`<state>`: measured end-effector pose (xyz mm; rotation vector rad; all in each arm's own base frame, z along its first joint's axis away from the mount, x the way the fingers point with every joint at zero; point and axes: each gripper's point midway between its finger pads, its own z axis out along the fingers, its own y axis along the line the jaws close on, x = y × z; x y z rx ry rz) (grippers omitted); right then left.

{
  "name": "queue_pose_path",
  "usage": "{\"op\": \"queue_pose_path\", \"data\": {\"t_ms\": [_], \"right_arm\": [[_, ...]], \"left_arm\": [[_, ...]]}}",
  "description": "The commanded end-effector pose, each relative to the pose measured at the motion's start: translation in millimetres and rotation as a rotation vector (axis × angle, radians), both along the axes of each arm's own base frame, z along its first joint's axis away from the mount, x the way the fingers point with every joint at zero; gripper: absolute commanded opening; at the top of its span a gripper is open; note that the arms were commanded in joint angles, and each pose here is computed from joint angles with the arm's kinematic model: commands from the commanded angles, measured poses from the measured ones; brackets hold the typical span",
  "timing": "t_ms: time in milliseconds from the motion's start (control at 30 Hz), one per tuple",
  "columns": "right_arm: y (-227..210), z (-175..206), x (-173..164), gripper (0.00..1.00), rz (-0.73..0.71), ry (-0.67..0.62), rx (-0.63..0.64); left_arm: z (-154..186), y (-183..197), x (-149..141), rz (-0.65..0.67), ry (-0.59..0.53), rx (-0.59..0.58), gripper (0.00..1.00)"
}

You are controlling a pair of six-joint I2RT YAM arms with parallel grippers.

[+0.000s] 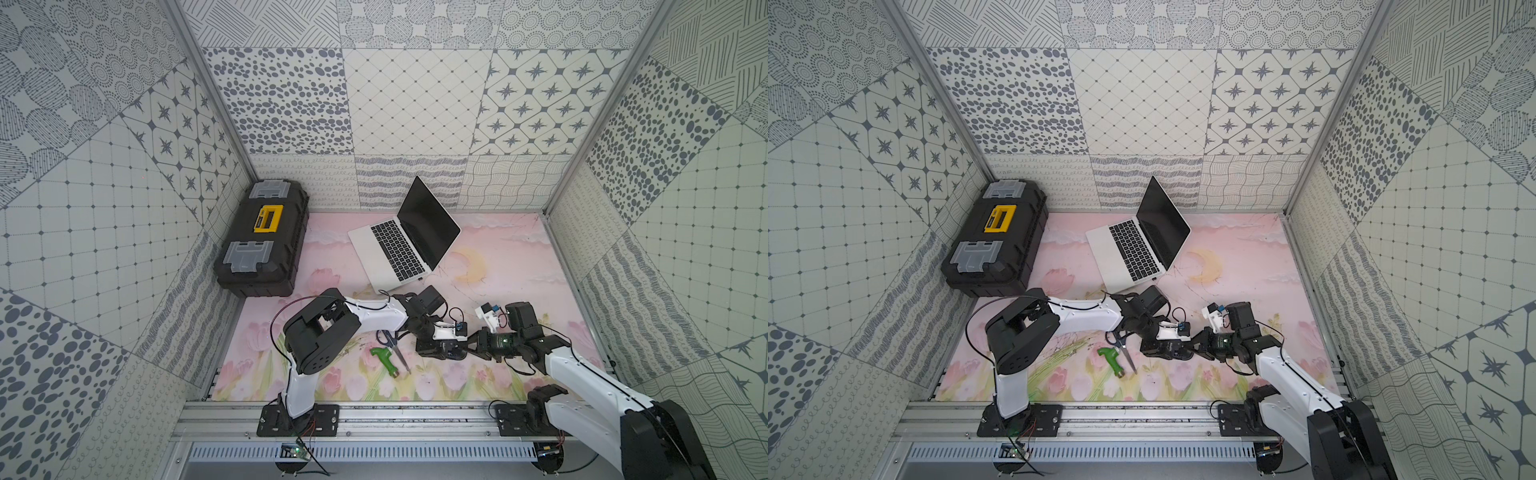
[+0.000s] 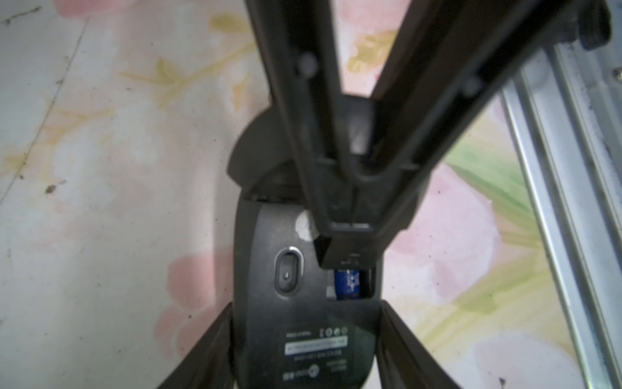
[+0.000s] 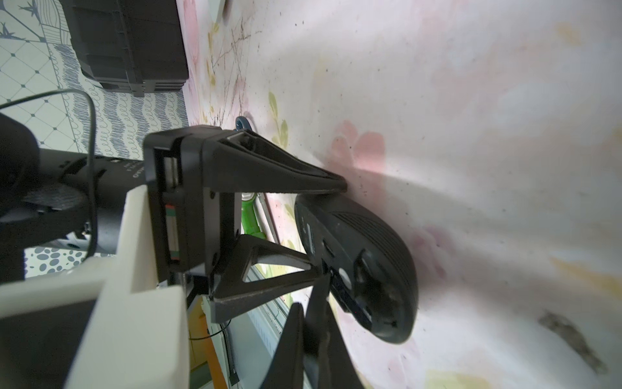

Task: Insert the wireless mouse receiver into the laptop
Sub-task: Close the lid on the mouse.

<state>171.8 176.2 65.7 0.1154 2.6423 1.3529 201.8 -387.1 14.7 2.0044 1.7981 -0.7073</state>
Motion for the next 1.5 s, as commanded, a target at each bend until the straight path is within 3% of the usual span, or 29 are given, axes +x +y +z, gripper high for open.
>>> {"op": "queue_pose_path", "data": {"t_ms": [0, 433, 833, 1033, 1233, 1467], "right_arm": [[-2.7, -8.9, -0.7, 0.0, 0.024, -0.027, -0.033], [-4.6, -21.6, 4.0, 0.04, 0.018, -0.029, -0.086], [-6.3, -11.4, 10.2, 0.24, -0.025, -0.039, -0.094], [-14.1, -3.2, 11.4, 0.4, -0.057, -0.051, -0.141], [-24.1, -7.3, 4.8, 0.46, -0.074, -0.009, -0.208], [-26.2, -13.6, 1.6, 0.61, -0.075, 0.003, -0.23]], "left_arm": [[-42.5, 50.4, -24.8, 0.019, 0.097, 0.272, 0.47], [-33.8, 47.1, -28.9, 0.051, 0.193, 0.273, 0.44], [-33.2, 50.9, -24.9, 0.095, 0.225, 0.285, 0.42], [-33.0, 50.6, -22.0, 0.116, 0.234, 0.284, 0.42], [-32.3, 50.4, -18.2, 0.14, 0.238, 0.282, 0.41], [-33.9, 50.7, -18.0, 0.147, 0.242, 0.283, 0.4]]}}
